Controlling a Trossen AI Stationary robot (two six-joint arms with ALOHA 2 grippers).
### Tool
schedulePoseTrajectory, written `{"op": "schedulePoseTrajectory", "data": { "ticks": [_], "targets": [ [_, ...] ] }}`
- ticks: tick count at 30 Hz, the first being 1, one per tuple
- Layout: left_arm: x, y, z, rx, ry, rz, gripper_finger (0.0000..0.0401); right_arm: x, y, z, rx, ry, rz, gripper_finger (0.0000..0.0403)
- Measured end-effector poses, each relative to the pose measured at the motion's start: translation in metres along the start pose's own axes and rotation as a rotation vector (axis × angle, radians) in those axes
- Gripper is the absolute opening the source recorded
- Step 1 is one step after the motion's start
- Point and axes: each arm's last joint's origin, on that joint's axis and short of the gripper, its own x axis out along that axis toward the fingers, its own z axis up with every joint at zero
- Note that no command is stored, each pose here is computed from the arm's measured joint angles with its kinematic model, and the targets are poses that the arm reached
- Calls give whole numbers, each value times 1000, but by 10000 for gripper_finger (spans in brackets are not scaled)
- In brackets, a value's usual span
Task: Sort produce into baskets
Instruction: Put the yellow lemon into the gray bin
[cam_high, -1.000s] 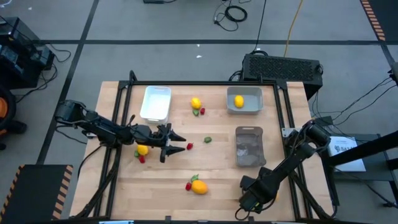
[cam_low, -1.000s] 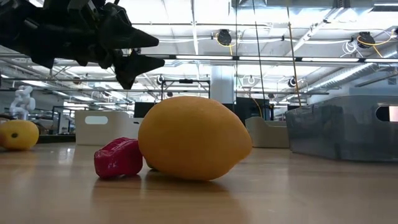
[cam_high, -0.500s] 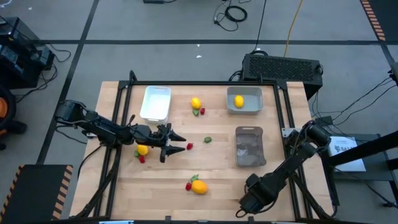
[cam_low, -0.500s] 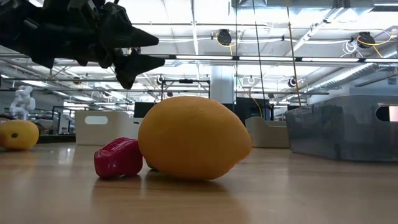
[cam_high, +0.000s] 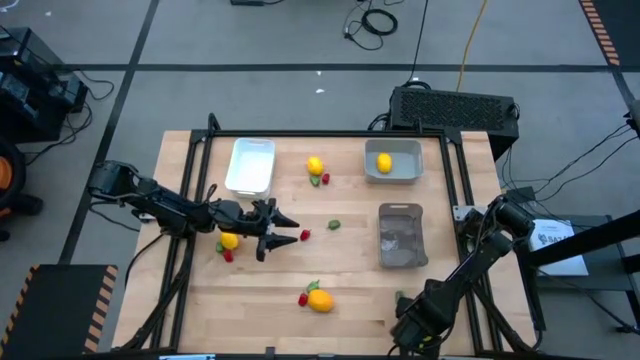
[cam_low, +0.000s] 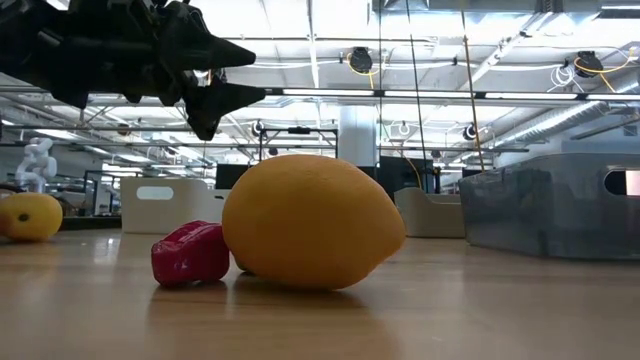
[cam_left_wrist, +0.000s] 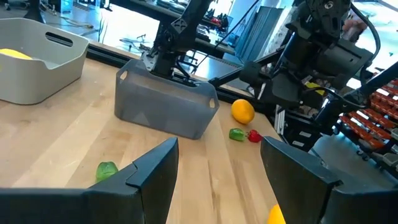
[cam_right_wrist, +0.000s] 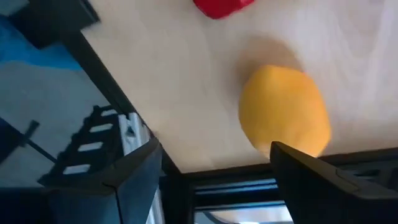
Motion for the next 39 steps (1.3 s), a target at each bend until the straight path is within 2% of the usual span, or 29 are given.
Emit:
{"op": "schedulePoseTrajectory", "data": {
  "ticks": [3,9,12,19,24,31,39],
  "targets": [
    [0,0,0,0,0,0,235,0,-2,-1,-57,10,-20,287],
    [0,0,0,0,0,0,235,0,-3,-1,-313,13,-29,287],
    [0,0,0,0,0,0,235,0,-4,-2,-363,23,-42,287],
    [0,0,0,7,1,1,235,1,-9,-6,-343,-8,-142,287],
    [0,0,0,7,2,1,235,4,-7,-12,-361,-5,-152,287],
    [0,0,0,8,2,2,235,15,-9,-20,-265,-16,-204,287],
    [0,0,0,7,2,2,235,29,-15,-18,-234,-19,-211,287]
  ]
}}
